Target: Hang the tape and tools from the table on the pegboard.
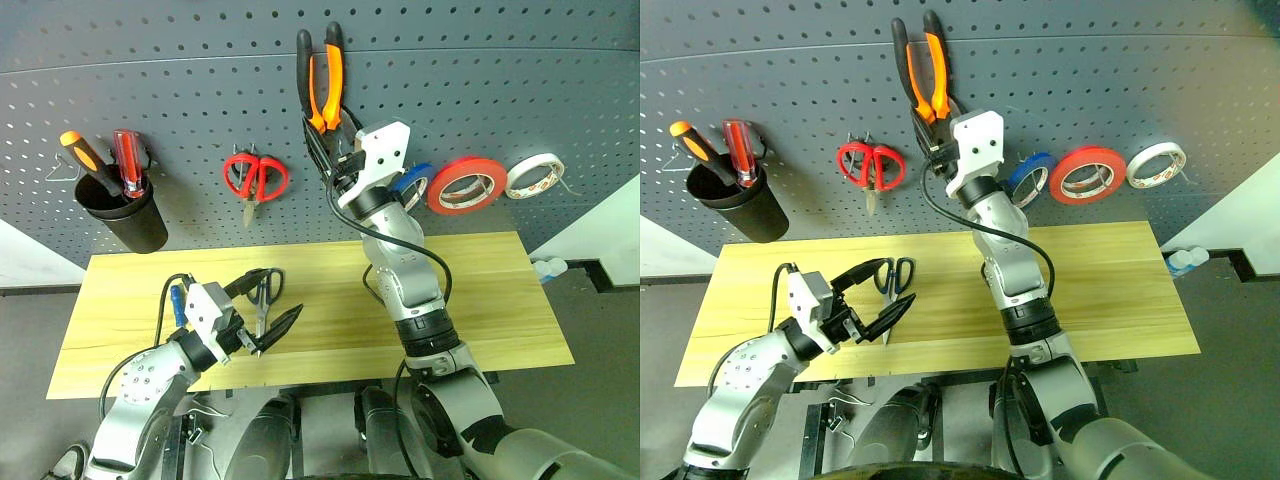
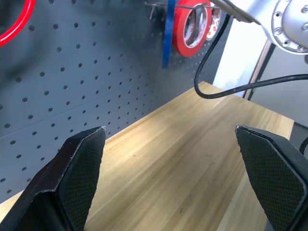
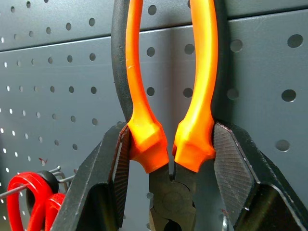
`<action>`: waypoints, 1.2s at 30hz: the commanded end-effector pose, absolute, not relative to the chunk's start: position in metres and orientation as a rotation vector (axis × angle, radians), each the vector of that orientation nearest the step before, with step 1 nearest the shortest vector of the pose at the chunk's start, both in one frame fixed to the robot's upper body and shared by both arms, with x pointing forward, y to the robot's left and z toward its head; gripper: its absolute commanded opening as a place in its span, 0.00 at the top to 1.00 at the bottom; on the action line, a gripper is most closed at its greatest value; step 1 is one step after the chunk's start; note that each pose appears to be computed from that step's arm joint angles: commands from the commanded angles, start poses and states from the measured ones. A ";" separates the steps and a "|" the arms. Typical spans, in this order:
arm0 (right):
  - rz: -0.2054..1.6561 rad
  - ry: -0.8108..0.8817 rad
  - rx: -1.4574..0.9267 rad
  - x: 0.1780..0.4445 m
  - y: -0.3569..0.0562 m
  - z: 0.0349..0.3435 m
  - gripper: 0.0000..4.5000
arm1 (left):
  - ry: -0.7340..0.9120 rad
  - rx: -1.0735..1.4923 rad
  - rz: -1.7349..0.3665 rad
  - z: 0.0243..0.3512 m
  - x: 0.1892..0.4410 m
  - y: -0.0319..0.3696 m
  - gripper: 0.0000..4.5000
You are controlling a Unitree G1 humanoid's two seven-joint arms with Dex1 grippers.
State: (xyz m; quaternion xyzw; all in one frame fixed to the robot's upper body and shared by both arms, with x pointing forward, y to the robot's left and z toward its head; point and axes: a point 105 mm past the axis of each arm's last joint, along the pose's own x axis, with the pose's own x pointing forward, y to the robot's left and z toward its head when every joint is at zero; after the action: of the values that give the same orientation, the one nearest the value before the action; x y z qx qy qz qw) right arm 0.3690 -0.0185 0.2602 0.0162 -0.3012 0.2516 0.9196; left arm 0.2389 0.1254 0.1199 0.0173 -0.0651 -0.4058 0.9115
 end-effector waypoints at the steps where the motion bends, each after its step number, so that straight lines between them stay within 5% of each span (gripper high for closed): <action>1: 0.492 -0.674 0.034 0.367 -0.024 0.273 0.53 | -0.181 0.033 -0.841 0.132 0.235 0.125 0.00; 11: 0.476 -0.631 0.008 0.377 -0.028 0.261 0.53 | -0.385 -0.033 -0.710 0.159 0.233 0.138 0.00; 34: 0.486 -0.605 0.046 0.379 -0.029 0.258 0.53 | -0.401 -0.089 -0.591 0.146 0.230 0.152 0.00; 36: 0.484 -0.605 0.048 0.379 -0.029 0.258 0.37 | -0.399 -0.090 -0.592 0.145 0.231 0.152 0.00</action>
State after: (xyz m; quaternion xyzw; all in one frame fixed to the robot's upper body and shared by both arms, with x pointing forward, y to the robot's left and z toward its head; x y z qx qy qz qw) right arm 0.3809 -0.0253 0.2429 0.0070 -0.2738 0.2431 0.9305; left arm 0.2327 0.1478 0.1420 -0.0509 -0.1844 -0.2951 0.9361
